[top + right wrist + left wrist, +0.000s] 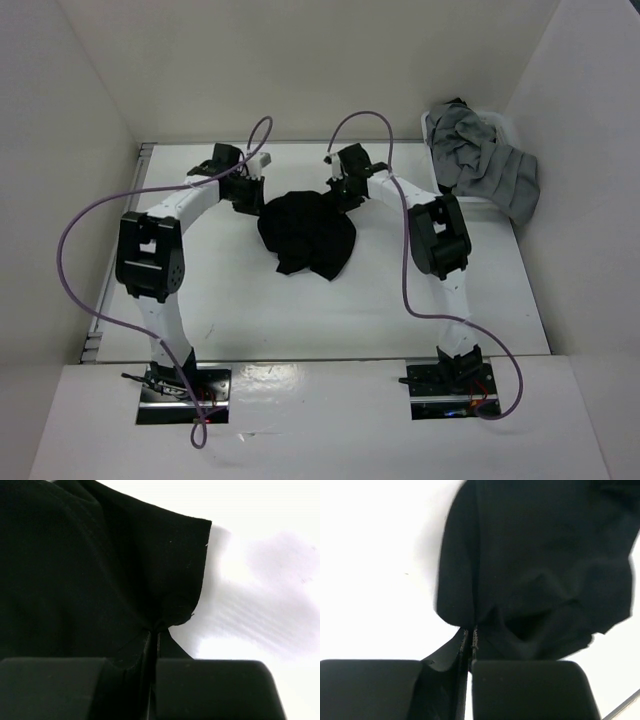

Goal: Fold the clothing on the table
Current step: Flatten the skirt out

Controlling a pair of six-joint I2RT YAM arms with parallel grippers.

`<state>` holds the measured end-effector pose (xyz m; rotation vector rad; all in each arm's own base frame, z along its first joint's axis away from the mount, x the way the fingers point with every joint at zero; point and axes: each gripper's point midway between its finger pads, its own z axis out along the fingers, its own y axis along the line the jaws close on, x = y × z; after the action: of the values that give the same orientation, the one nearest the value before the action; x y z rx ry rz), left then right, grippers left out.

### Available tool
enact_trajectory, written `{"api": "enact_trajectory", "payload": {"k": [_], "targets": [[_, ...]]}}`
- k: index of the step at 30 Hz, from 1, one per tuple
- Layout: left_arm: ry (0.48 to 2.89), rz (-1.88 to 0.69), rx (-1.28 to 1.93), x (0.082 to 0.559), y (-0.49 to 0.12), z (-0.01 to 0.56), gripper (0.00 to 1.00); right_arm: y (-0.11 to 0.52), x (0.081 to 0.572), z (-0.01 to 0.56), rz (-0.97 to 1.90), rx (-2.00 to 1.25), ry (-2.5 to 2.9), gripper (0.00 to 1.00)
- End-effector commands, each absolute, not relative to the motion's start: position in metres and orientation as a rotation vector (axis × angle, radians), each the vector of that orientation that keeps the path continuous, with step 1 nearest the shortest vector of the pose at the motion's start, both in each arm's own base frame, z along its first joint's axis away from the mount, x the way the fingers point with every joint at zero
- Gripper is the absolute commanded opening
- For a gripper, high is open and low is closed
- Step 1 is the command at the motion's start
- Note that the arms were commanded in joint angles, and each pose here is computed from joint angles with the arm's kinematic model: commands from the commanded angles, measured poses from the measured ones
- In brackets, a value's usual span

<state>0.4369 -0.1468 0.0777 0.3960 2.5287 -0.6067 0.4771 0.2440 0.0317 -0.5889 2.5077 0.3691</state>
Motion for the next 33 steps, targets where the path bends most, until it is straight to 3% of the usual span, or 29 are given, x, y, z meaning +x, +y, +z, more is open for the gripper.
{"api": "enact_trajectory", "payload": {"k": [1, 8, 9, 10, 13, 15, 17, 21, 22, 26, 28, 33], "targets": [[2.358, -0.577, 0.506, 0.442, -0.148, 0.142, 0.0, 0.248, 0.47, 0.111, 0.401, -0.633, 2.387, 0.0], [2.424, -0.598, 0.667, 0.397, -0.162, 0.12, 0.0, 0.249, 0.398, 0.098, 0.299, -0.839, 2.464, 0.01], [2.443, -0.59, 0.7, 0.387, -0.165, 0.112, 0.0, 0.249, 0.381, 0.082, 0.271, -0.892, 2.507, 0.1], [2.455, -0.574, 0.709, 0.384, -0.162, 0.106, 0.0, 0.243, 0.375, 0.08, 0.221, -0.921, 2.512, 0.32], [2.484, -0.575, 0.756, 0.368, -0.168, 0.098, 0.0, 0.235, 0.354, 0.065, 0.187, -0.981, 2.55, 0.61], [2.514, -0.595, 0.77, 0.359, -0.167, 0.093, 0.0, 0.228, 0.348, 0.058, 0.159, -1.014, 2.57, 0.66], [2.526, -0.595, 0.819, 0.348, -0.167, 0.088, 0.08, 0.225, 0.349, 0.067, 0.142, -1.023, 2.55, 0.73], [2.479, -0.557, 0.862, 0.343, -0.162, 0.106, 0.29, 0.217, 0.367, 0.092, 0.101, -0.964, 2.477, 0.74], [2.472, -0.546, 0.832, 0.347, -0.154, 0.111, 0.4, 0.209, 0.377, 0.096, 0.096, -0.92, 2.47, 0.74], [2.364, -0.536, 0.757, 0.367, -0.138, 0.153, 0.64, 0.195, 0.412, 0.134, 0.217, -0.759, 2.413, 0.74], [2.339, -0.535, 0.713, 0.374, -0.13, 0.166, 0.72, 0.183, 0.423, 0.142, 0.27, -0.698, 2.406, 0.74], [2.339, -0.578, 0.602, 0.388, -0.124, 0.159, 0.76, 0.186, 0.436, 0.128, 0.325, -0.635, 2.422, 0.74]]}}
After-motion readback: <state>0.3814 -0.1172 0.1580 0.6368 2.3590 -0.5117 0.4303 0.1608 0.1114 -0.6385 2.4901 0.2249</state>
